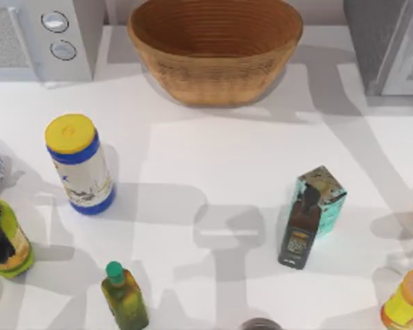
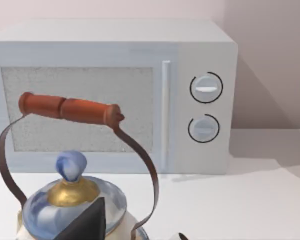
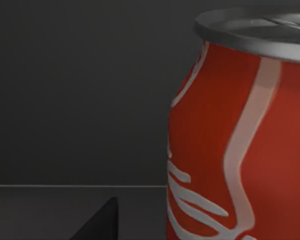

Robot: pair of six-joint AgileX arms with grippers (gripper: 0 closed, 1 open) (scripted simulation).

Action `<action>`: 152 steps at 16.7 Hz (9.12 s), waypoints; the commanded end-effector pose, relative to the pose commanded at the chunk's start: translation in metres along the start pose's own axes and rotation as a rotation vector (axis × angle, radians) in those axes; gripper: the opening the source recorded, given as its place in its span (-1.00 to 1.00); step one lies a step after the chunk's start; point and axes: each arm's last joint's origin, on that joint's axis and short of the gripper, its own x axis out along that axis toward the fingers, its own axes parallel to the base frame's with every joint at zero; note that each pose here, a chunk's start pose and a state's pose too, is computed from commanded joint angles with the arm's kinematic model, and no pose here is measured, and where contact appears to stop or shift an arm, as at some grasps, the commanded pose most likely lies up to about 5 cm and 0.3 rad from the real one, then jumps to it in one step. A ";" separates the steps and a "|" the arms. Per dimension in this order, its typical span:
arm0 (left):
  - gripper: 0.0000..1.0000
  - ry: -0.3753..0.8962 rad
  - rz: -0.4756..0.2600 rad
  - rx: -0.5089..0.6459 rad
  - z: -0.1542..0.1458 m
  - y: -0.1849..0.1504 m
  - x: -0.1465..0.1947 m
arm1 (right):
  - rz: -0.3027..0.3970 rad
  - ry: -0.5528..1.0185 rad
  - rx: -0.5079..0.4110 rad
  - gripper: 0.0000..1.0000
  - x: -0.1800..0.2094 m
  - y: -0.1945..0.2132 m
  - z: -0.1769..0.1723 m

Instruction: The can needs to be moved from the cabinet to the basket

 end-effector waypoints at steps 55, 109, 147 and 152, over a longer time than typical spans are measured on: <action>1.00 0.000 0.000 0.000 0.000 0.000 0.000 | -0.001 0.031 -0.008 -1.00 -0.218 -0.102 -0.167; 1.00 0.000 0.000 0.000 0.000 0.000 0.000 | 0.008 0.017 -0.002 -1.00 0.101 0.193 -0.280; 1.00 0.000 0.000 0.000 0.000 0.000 0.000 | 0.009 0.011 0.002 1.00 0.120 0.195 -0.286; 1.00 0.000 0.000 0.000 0.000 0.000 0.000 | 0.009 0.011 0.002 1.00 0.120 0.195 -0.286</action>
